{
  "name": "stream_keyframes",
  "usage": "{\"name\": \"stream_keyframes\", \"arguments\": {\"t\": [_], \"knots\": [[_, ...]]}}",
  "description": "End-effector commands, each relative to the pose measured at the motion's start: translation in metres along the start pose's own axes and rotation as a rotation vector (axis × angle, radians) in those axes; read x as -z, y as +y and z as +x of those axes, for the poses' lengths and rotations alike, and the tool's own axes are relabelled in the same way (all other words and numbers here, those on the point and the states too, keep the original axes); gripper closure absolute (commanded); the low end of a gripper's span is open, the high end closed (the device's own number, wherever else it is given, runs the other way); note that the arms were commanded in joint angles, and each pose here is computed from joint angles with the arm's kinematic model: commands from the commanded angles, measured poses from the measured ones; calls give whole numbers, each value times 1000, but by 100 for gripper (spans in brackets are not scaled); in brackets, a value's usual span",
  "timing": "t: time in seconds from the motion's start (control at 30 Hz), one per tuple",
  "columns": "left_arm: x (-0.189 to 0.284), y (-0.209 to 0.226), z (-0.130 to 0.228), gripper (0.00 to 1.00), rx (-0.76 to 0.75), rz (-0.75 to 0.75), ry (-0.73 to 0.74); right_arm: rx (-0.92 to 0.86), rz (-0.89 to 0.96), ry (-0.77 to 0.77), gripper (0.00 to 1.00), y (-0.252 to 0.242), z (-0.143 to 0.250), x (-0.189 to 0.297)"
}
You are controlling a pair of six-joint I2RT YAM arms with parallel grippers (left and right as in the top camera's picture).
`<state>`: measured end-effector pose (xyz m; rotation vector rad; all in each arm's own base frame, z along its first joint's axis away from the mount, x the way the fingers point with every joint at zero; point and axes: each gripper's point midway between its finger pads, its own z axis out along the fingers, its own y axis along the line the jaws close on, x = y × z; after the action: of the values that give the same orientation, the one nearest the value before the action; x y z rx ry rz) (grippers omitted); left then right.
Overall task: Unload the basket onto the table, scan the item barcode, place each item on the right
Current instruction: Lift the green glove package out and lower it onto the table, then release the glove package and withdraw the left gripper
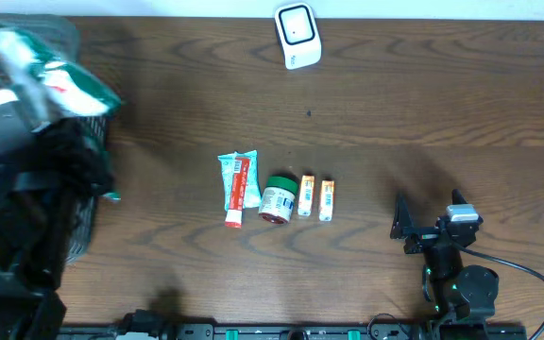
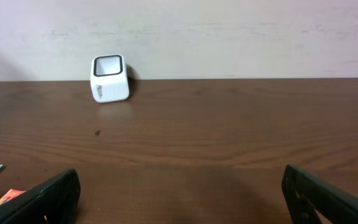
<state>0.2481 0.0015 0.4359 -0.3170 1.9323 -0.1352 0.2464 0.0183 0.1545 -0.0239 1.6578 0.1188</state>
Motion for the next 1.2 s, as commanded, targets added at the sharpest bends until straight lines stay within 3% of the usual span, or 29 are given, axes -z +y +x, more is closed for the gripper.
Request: {"name": "stream_keyframes", "arguments": {"t": [0.0,0.33,0.5,0.63,0.73,0.93,1.17], "knots": [[-30,-24,42,93,6,50,160,12,-15,4,1,3,1,0],[-136,-52,200,93,-112,-58,669,12,-15,4,1,3,1,0],[-187,-36,269,93,-29,-256,860,12,-15,4,1,3,1,0],[-205,-19,301,93,175,-436,914,12,-15,4,1,3,1,0],[-208,-22,326,93,272,-453,1012,12,-15,4,1,3,1,0],[-204,-30,345,93,304,-430,1114,12,-15,4,1,3,1,0],[-202,-32,346,92,286,-410,1130,12,-15,4,1,3,1,0]]}}
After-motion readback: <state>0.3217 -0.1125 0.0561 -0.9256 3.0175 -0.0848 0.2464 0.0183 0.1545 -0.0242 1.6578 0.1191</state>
